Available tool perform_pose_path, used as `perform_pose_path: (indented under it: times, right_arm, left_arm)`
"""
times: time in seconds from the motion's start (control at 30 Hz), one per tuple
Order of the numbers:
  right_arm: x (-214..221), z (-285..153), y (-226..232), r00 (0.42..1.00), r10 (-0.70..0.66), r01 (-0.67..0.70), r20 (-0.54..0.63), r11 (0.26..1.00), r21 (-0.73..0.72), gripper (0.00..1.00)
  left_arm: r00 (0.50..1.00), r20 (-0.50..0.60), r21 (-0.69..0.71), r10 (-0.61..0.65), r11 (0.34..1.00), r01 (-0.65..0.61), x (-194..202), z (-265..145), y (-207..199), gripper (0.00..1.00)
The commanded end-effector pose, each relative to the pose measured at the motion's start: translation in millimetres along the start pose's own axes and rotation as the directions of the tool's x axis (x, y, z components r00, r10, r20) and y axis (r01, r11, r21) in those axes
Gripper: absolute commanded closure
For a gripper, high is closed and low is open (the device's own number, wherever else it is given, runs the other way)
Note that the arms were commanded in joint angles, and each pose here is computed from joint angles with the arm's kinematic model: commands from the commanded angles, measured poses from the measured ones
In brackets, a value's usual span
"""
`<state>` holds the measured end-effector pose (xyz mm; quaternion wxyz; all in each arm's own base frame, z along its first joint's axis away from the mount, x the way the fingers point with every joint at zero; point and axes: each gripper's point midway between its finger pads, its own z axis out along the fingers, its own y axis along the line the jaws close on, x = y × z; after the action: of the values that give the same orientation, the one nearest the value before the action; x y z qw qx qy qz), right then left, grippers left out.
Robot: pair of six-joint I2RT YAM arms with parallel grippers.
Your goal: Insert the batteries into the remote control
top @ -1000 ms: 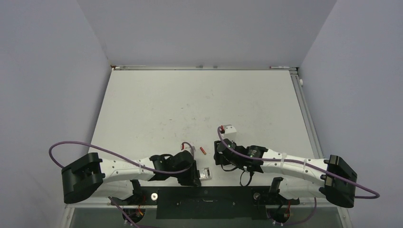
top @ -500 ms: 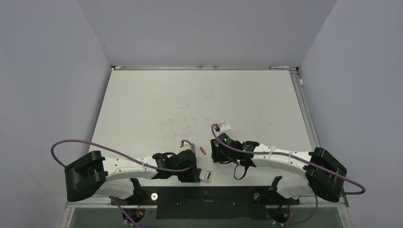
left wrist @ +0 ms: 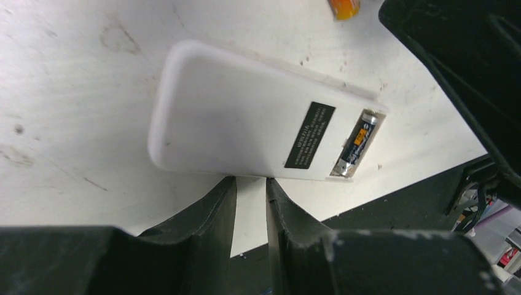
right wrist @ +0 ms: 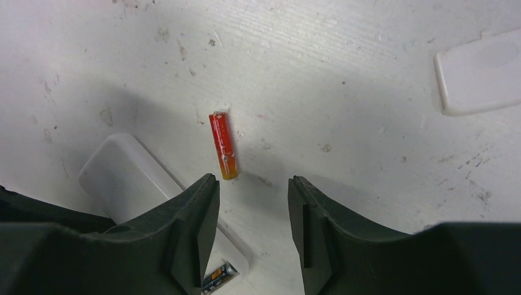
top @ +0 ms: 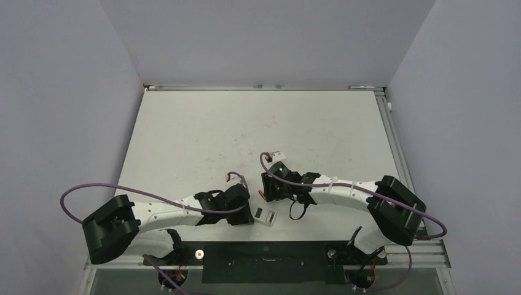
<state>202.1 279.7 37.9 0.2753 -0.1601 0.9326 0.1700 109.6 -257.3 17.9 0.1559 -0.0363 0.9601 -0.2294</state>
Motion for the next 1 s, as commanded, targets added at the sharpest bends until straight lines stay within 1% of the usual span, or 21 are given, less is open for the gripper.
perform_pose_path:
  times: [0.0,0.43,0.57,0.67,0.97]
  right_arm:
    - [-29,8,12,0.998,-0.015,0.017,0.057,0.999,-0.039,0.55]
    - [-39,28,30,0.999,-0.043,0.045,0.021,0.996,-0.080,0.54]
    - [-35,34,27,0.998,-0.058,0.058,0.000,0.997,-0.053,0.55]
    - [-32,37,27,0.998,-0.067,0.066,-0.012,0.997,-0.042,0.58]
    - [-28,43,8,0.995,-0.095,0.096,-0.019,0.991,0.093,0.61]
  left_arm:
    - [0.998,0.057,-0.107,0.021,0.994,-0.015,-15,4,34,0.78]
    - [0.997,0.082,-0.132,0.007,0.991,0.004,-30,0,51,0.78]
    - [0.996,0.090,-0.130,0.003,0.991,0.009,-34,-2,54,0.78]
    - [0.995,0.097,-0.130,-0.002,0.991,0.014,-37,-4,57,0.78]
    - [0.995,0.098,-0.104,-0.020,0.994,0.030,-38,-5,59,0.78]
